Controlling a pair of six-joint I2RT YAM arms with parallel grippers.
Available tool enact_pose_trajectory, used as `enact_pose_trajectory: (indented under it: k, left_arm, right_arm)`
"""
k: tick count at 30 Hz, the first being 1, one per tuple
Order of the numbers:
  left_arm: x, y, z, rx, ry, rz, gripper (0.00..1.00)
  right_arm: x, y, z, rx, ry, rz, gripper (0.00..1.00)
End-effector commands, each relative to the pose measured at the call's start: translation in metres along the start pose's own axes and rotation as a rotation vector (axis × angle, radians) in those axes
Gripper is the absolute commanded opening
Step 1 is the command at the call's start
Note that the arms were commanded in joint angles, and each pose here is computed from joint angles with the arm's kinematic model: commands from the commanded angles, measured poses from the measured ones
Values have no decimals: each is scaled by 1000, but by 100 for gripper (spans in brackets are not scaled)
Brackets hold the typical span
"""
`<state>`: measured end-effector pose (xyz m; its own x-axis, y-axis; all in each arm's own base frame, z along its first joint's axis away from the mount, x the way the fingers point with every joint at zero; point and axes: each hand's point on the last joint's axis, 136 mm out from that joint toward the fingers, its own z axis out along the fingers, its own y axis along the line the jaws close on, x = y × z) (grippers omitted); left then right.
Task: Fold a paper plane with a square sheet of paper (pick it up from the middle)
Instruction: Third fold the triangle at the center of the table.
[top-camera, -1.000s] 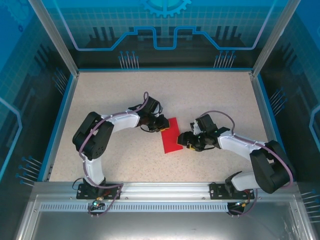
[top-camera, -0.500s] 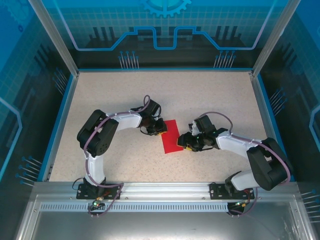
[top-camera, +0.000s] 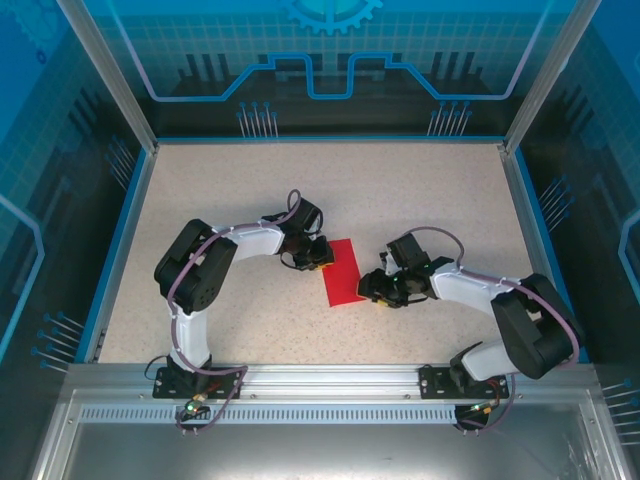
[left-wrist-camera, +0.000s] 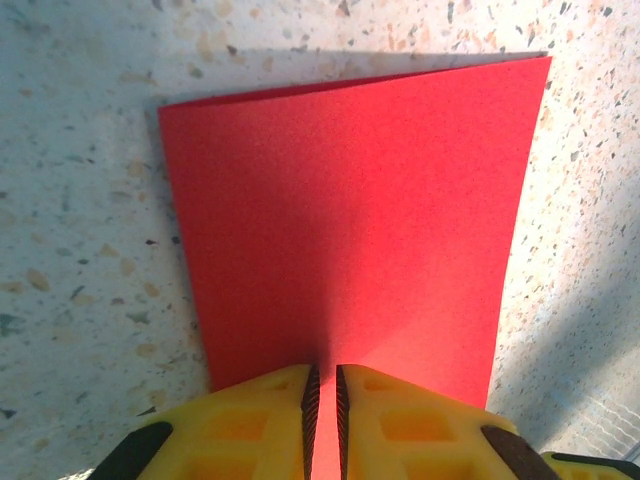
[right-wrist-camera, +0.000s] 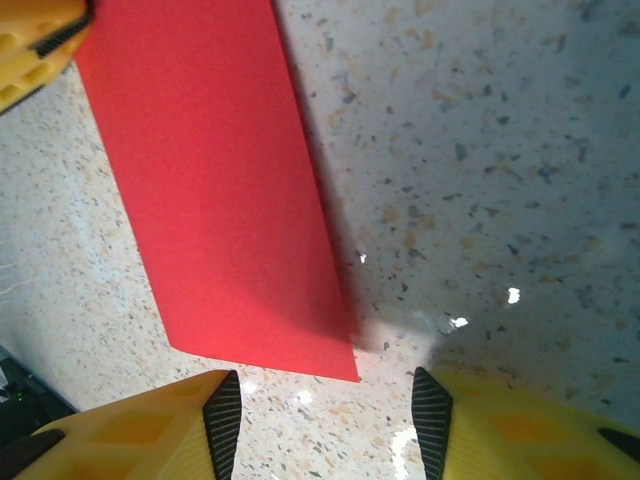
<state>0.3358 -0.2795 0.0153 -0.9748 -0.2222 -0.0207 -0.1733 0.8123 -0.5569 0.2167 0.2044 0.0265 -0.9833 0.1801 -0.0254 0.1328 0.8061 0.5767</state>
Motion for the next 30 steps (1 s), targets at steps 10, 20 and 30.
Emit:
enact_pose_trajectory:
  k: [10, 20, 30]
  left_arm:
    - [9, 22, 8, -96, 31, -28, 17]
    - [9, 23, 10, -101, 35, -31, 16]
    - [10, 25, 10, -107, 39, -32, 16]
  right_arm:
    - [5, 15, 8, -36, 49, -34, 48]
    - [-1, 23, 9, -72, 28, -28, 43]
    - [-3, 24, 13, -83, 21, 7, 38]
